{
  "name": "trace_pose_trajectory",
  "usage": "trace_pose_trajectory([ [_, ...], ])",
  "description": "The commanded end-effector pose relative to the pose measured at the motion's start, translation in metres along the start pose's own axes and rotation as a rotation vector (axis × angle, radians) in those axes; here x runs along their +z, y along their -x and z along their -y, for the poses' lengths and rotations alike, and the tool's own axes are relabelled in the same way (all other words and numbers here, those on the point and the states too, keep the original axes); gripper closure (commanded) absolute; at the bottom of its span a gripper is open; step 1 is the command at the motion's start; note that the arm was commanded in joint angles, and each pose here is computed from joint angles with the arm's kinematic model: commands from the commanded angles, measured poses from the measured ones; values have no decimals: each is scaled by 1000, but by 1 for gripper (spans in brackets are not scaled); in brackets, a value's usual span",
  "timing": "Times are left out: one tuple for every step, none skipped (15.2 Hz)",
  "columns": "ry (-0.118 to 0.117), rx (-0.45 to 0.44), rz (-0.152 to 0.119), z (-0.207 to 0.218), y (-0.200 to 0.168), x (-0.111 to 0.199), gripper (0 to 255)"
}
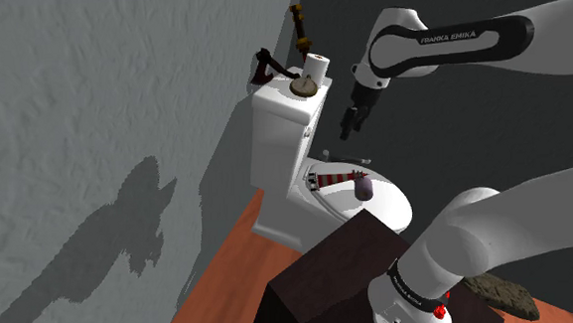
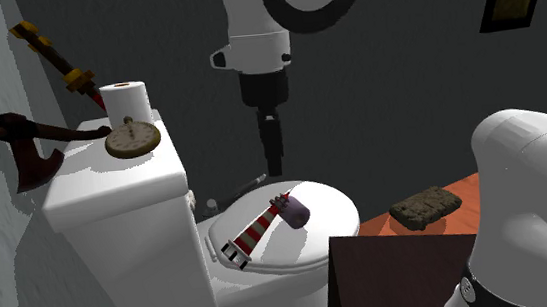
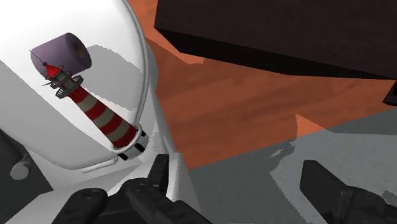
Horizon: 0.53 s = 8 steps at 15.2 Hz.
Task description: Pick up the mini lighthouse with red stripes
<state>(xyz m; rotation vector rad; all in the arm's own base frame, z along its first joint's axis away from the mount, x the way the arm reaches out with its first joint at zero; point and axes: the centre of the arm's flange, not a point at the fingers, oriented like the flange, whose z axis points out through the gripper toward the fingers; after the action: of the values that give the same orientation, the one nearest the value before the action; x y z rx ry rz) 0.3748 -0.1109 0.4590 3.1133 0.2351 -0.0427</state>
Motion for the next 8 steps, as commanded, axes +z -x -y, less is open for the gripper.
trace_pose_trajectory([
  [1, -35, 23, -16, -3, 21, 0],
  [1, -51, 35, -25, -6, 31, 0],
  [2, -67, 47, -34, -8, 41, 0],
  [2, -83, 58, -42, -11, 51, 0],
  [2, -99, 70, -51, -13, 61, 0],
  [3, -115, 81, -59, -16, 71, 0],
  [3, -131, 93, -68, -19, 81, 0],
  [4, -147, 105, -76, -21, 91, 0],
])
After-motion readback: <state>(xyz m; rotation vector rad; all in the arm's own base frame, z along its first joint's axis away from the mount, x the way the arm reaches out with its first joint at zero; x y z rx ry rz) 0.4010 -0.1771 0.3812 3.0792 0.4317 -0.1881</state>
